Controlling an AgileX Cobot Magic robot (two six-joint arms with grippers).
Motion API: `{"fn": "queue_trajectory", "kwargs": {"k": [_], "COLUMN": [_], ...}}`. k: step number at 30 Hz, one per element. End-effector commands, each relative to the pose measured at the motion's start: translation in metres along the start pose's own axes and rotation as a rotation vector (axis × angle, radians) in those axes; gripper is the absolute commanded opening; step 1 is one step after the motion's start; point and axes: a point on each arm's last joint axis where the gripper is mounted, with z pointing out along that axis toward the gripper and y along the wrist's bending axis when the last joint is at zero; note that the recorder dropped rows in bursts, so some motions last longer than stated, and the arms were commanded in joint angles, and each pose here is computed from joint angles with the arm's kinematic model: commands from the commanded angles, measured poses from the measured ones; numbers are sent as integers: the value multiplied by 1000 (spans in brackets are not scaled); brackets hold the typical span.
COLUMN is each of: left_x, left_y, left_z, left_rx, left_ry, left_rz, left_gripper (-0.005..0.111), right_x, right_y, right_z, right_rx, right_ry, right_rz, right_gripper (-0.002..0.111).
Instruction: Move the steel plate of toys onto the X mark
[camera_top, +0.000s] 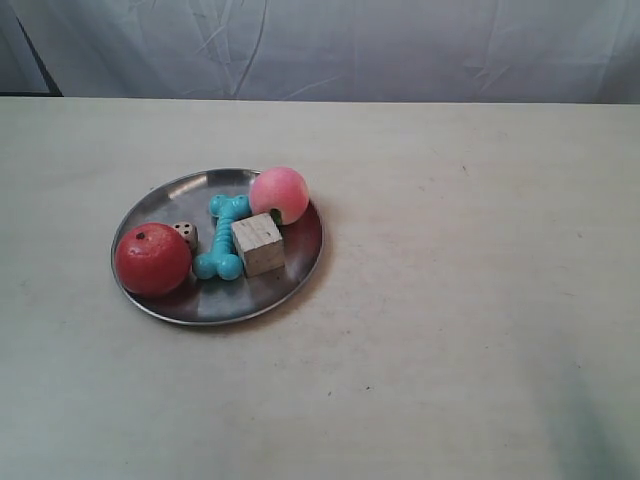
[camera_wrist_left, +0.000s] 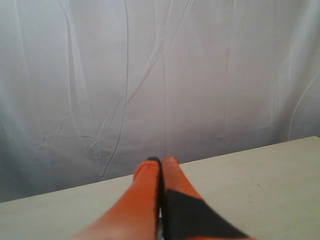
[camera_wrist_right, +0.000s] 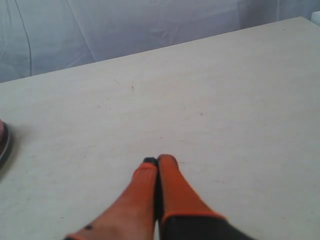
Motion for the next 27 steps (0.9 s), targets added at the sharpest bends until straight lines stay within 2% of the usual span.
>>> {"fn": "queue_trajectory", "kwargs": {"k": [1,4,7,11,14,19,21,23,27], "left_x": [5,32,56,67,68,92,107,123,130], "left_y": [1,9,18,29,38,36,32,28,26], "left_z": [-1,-3,-7,-10,-13,-18,-20,-24,-30], "left_rx": [-16,-89,-199,-330,-428,-417,-386,-352,-352], "left_ry": [17,78,62,9,-27,13,-3,-31,-59], "left_rz": [50,179,149,103,194,261,184,13,7], "left_gripper": [0,0,0,0,0,0,0,0,0], "right_x": [0,0,0,0,-1,-1,-1,-1,-1], "right_y": [0,0,0,0,0,0,0,0,0], "right_z": [0,0,0,0,0,0,0,0,0], "right_rx": [2,2,2,2,3,3,3,3,3], "right_ry": [-14,-14,-14,-14,-18,-18,-18,-18,-18], "right_rz": [-1,-1,-1,-1,-1,-1,-1,-1,-1], "right_gripper": [0,0,0,0,0,0,0,0,0]}}
